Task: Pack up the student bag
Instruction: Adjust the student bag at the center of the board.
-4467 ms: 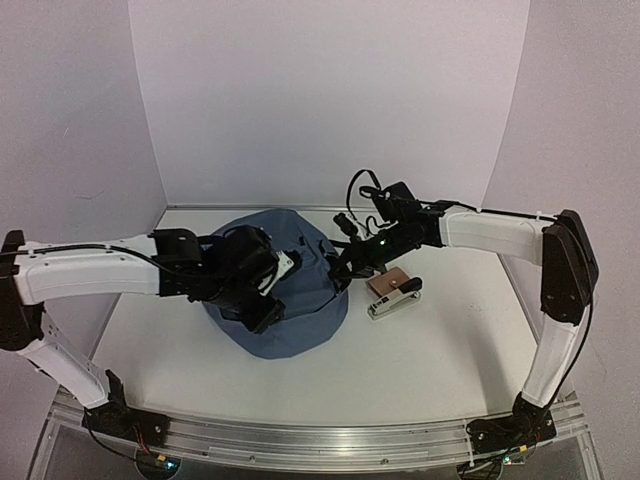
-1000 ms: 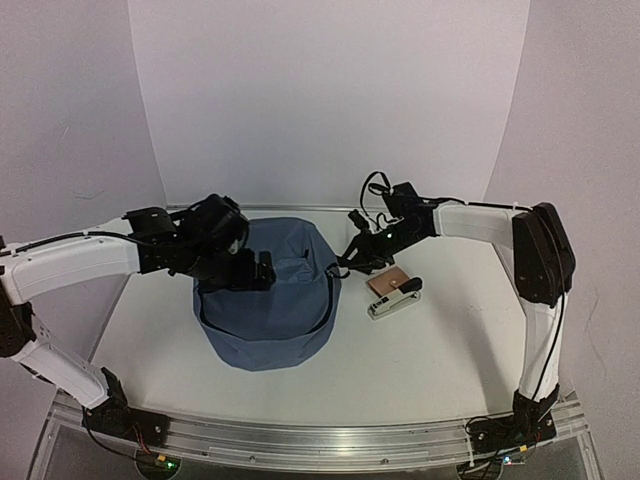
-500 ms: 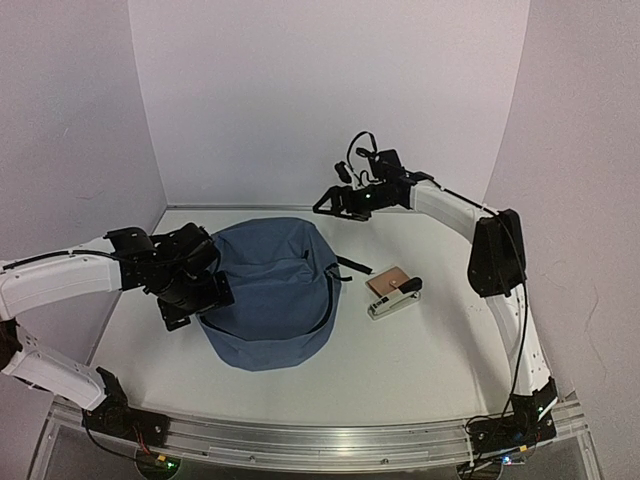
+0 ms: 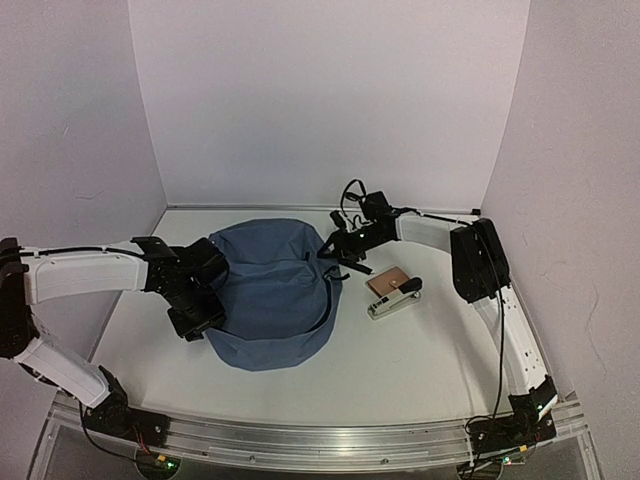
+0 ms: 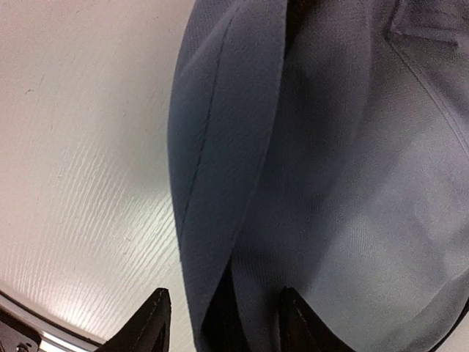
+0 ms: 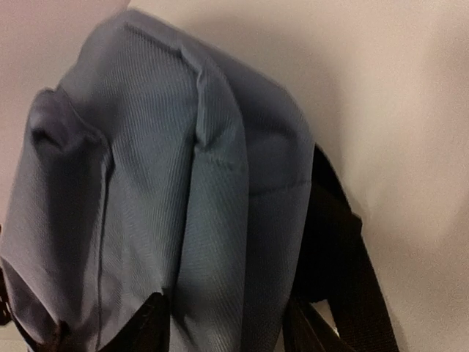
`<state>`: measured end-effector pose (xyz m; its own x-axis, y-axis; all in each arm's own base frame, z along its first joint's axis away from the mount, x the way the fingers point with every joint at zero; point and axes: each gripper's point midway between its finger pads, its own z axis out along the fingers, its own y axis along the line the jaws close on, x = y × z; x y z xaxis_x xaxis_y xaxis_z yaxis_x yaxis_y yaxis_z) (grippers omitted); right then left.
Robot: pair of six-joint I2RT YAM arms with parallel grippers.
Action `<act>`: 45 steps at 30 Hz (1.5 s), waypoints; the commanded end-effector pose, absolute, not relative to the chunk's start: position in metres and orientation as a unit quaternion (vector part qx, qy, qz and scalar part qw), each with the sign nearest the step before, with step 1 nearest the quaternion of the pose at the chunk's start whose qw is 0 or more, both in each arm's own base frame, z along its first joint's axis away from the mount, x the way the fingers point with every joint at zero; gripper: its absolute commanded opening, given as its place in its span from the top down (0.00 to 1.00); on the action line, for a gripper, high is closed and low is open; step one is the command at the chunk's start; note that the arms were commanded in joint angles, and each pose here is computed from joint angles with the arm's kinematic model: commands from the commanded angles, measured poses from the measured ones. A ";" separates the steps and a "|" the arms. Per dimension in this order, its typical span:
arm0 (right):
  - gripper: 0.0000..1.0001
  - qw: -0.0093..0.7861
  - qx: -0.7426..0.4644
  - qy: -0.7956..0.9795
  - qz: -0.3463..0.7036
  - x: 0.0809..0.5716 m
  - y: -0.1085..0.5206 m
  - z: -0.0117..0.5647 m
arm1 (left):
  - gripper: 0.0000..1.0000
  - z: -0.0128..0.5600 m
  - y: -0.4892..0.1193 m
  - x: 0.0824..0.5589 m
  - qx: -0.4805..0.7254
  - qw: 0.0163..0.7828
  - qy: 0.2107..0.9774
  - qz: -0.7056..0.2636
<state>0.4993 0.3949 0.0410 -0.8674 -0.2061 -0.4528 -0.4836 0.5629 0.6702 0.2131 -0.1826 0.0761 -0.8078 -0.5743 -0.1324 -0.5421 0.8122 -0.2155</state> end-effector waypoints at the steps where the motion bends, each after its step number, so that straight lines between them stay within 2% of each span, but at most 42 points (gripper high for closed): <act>1: 0.60 0.122 -0.201 0.858 0.456 0.456 0.392 0.082 | 0.62 0.077 -0.177 0.242 -0.288 0.107 0.947 -0.099; 5: 0.66 0.092 -0.213 0.859 0.456 0.413 0.383 0.087 | 0.70 0.077 -0.169 0.284 -0.262 0.115 0.953 -0.102; 12: 0.66 0.051 -0.302 0.840 0.448 0.310 0.402 0.092 | 0.72 0.076 -0.158 0.357 -0.212 0.127 0.966 -0.081; 15: 0.63 0.044 -0.343 0.825 0.448 0.275 0.410 0.096 | 0.70 0.078 -0.153 0.387 -0.201 0.140 0.965 -0.089; 18: 0.60 0.057 -0.369 0.812 0.449 0.263 0.414 0.110 | 0.63 0.082 -0.154 0.407 -0.182 0.142 0.967 -0.104; 22: 0.51 0.096 -0.391 0.800 0.444 0.268 0.407 0.145 | 0.47 0.121 -0.162 0.420 -0.126 0.182 0.964 -0.147; 25: 0.37 0.137 -0.416 0.791 0.427 0.276 0.396 0.173 | 0.38 0.167 -0.165 0.412 -0.099 0.231 0.951 -0.180; 30: 0.20 0.207 -0.360 0.819 0.396 0.348 0.378 0.199 | 0.29 0.201 -0.171 0.371 -0.089 0.248 0.939 -0.221; 34: 0.17 0.235 -0.293 0.850 0.370 0.416 0.366 0.191 | 0.25 0.180 -0.162 0.333 -0.136 0.201 0.950 -0.199; 36: 0.16 0.245 -0.294 0.851 0.360 0.431 0.368 0.185 | 0.24 0.169 -0.157 0.316 -0.159 0.183 0.952 -0.185; 40: 0.15 0.222 -0.290 0.853 0.372 0.437 0.377 0.164 | 0.21 0.130 -0.146 0.279 -0.209 0.116 0.958 -0.156; 45: 0.23 0.171 -0.300 0.854 0.389 0.413 0.390 0.130 | 0.30 0.106 -0.135 0.262 -0.249 0.093 0.955 -0.134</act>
<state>0.4382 0.3728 0.1447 -0.7479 -0.3357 -0.5726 -0.6477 0.5579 0.5189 0.2727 -0.1443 0.1129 -0.8986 -0.4168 -0.1370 -0.3555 0.8747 -0.3294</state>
